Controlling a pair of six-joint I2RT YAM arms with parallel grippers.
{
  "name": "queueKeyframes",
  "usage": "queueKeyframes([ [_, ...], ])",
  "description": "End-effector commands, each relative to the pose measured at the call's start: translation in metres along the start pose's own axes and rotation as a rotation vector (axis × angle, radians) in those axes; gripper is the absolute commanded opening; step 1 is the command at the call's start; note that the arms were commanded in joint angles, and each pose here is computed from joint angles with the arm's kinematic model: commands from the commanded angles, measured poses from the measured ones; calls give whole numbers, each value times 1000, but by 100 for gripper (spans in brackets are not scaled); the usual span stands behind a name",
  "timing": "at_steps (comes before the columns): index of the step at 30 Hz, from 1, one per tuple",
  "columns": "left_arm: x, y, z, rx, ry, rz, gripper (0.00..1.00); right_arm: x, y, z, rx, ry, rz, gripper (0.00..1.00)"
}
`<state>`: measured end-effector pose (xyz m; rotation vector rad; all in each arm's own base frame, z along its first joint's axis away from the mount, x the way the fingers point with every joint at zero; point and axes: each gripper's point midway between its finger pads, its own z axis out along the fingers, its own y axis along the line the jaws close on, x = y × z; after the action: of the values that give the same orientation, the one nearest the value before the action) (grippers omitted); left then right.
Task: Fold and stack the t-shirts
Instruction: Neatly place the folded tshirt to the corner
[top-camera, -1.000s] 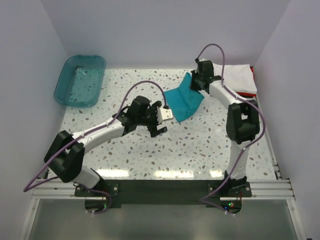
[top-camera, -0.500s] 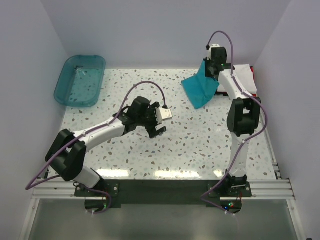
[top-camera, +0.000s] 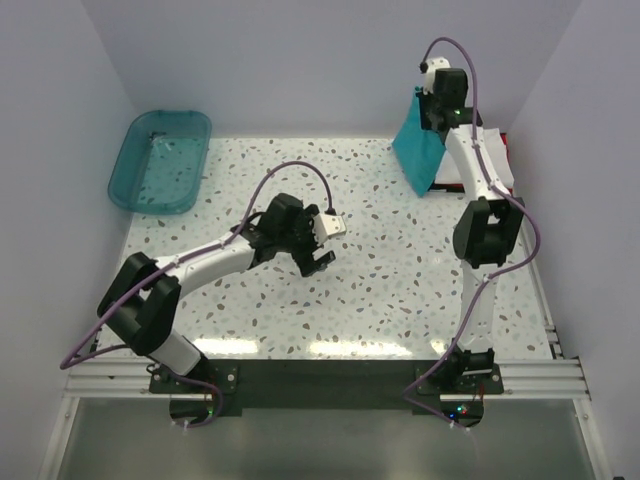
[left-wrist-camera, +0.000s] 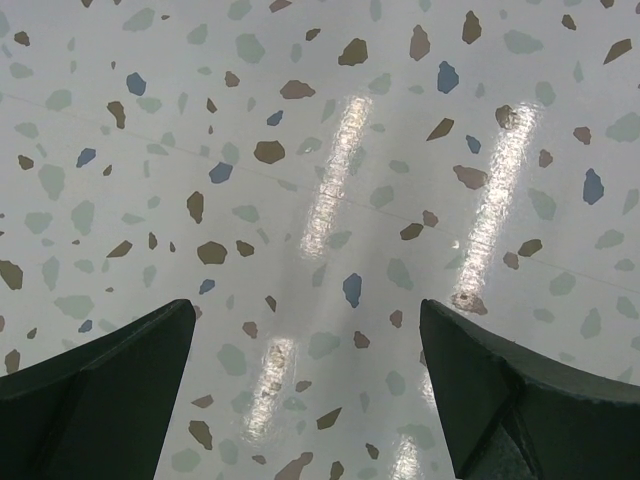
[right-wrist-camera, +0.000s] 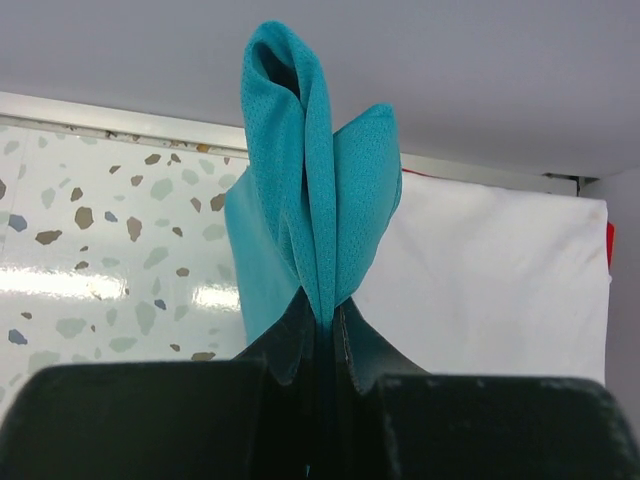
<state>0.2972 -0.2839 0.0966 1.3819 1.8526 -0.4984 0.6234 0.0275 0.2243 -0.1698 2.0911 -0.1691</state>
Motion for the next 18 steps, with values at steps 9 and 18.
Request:
queueKeyframes([
  [9,-28,16,8,-27,-73,-43,100,-55,-35,-54,30,-112,6,0],
  [18,-34,16,13,-10,-82,-44,100,-77,-48,-84,16,-163,57,0],
])
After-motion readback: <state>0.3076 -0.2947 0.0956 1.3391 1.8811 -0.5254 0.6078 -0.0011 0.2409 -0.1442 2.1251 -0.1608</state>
